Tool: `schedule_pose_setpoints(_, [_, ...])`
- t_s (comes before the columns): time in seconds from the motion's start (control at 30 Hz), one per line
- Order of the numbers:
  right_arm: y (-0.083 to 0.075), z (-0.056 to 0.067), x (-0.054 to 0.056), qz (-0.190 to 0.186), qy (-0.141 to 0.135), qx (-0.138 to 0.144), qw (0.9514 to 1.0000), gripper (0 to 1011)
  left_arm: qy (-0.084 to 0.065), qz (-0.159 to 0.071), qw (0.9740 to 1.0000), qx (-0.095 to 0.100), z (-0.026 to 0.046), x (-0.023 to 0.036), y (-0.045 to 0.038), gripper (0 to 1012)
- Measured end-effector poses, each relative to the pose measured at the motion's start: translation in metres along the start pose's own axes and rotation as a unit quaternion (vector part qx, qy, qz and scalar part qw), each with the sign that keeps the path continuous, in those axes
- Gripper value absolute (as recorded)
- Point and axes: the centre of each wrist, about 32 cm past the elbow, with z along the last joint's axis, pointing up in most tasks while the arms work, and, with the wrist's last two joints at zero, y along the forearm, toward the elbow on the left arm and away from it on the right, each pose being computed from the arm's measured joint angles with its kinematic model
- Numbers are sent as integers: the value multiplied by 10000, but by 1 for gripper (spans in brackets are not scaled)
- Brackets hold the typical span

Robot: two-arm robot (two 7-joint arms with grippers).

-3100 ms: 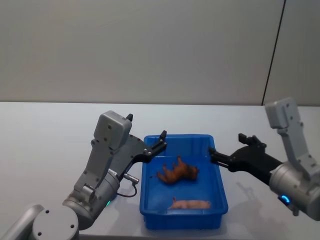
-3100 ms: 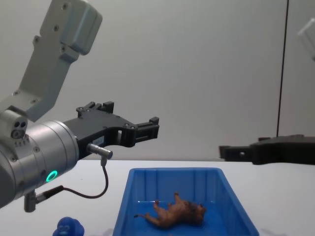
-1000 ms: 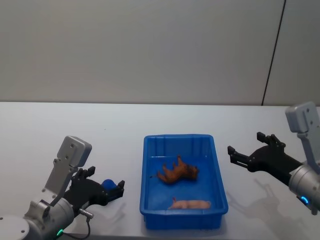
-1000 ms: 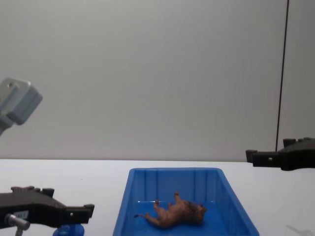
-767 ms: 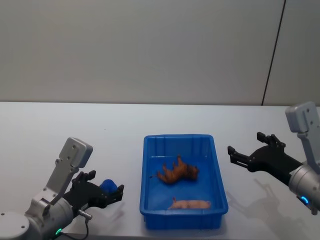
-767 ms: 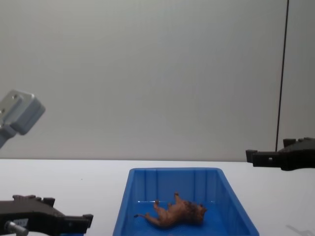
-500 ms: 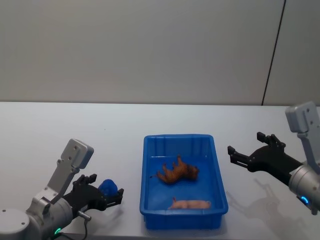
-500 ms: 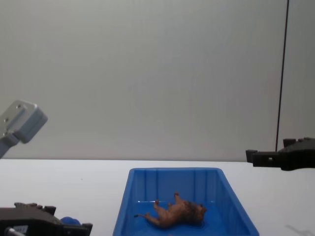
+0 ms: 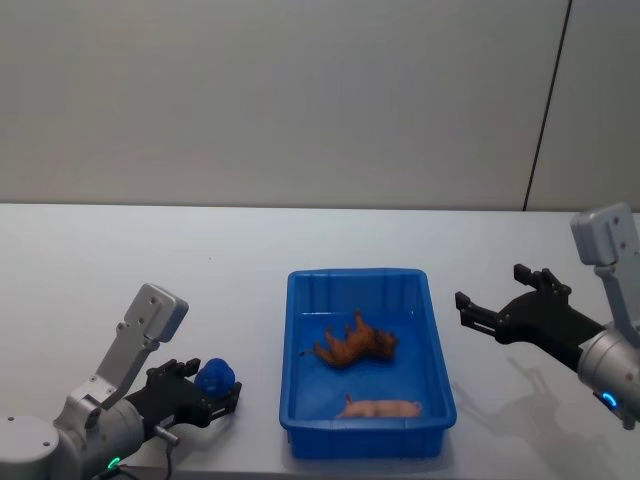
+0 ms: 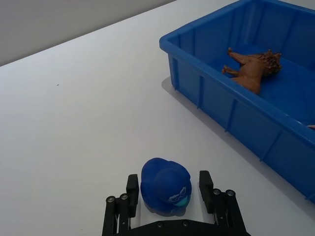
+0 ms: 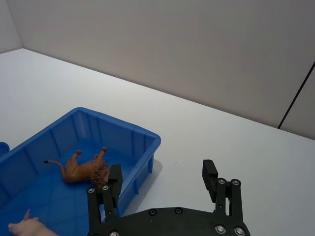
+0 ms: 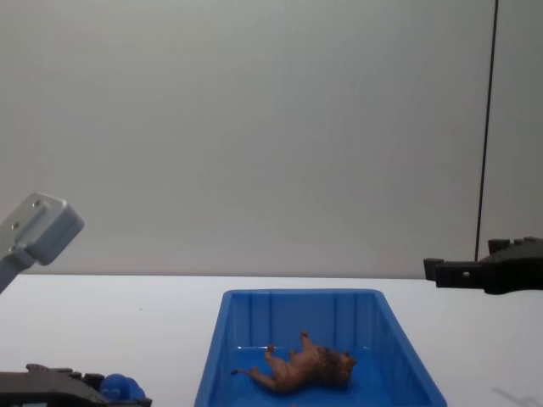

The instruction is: Pick up the two dolls from the table and place them into the box.

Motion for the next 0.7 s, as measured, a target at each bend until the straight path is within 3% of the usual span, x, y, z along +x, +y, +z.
schedule_pose_setpoints(0.27, [0,0,0,0,0,0,10000,1001,-81,4,9999,-94,-48,32,-36,568])
schedule_pose_setpoints(0.47, [0,0,0,0,0,1,10000,1001,-178,24,9997,-176,-32,48,-39,507])
schedule_pose_setpoints(0.6, [0,0,0,0,0,0,10000,1001,-361,54,9990,-264,57,74,-20,485])
schedule_pose_setpoints(0.7, [0,0,0,0,0,1,10000,1001,-532,51,9979,-357,168,97,-6,463])
